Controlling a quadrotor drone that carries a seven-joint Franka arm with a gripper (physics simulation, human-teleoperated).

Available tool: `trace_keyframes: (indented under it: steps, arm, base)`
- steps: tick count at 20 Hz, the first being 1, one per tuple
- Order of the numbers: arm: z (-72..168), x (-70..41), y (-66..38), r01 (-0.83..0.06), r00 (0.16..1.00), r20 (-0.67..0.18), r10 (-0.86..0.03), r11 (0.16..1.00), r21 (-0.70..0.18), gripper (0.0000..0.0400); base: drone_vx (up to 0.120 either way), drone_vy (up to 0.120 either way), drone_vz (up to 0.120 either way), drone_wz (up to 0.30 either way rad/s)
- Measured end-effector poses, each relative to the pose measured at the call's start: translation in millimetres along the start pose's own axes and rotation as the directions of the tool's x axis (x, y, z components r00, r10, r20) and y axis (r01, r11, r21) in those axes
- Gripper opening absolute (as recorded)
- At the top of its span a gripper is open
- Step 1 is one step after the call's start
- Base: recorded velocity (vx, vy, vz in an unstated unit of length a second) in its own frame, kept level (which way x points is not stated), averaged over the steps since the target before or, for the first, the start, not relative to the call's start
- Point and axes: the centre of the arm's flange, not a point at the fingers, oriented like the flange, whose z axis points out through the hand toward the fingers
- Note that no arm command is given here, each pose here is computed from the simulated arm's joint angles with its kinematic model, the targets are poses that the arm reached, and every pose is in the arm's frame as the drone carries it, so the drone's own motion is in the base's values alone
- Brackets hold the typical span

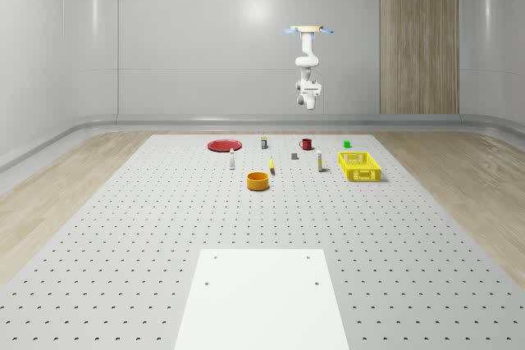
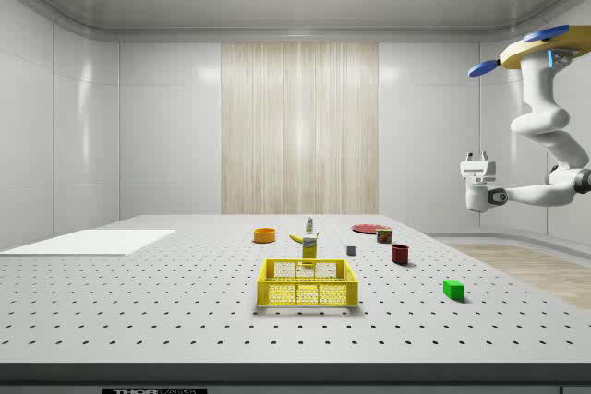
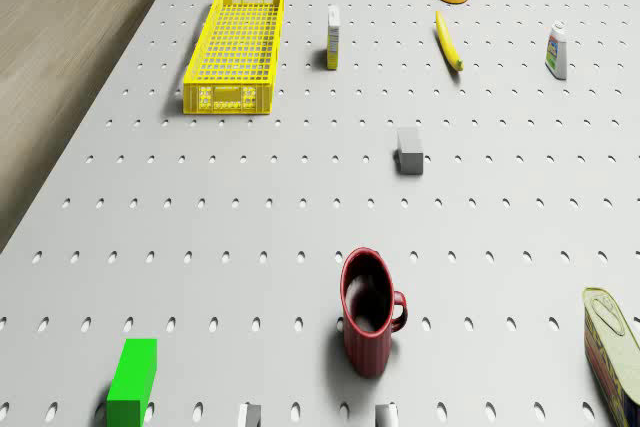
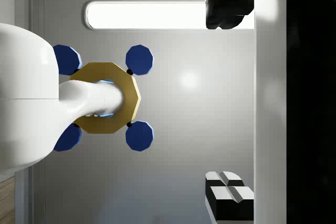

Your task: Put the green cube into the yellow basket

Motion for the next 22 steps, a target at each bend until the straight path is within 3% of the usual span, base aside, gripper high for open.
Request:
trace_keyframes:
  steps: [11, 22]
  arm:
    - [-71, -1.1, 1.1, 0.000, 1.000, -0.006, 0.000, 1.000, 0.006, 0.0400]
    - [-91, -0.2, 0.2, 0.000, 1.000, -0.012, 0.000, 1.000, 0.012, 0.0400]
  base:
    - [0.109, 0.116, 0.000, 0.000]
    - [0.120, 0.120, 0.000, 0.000]
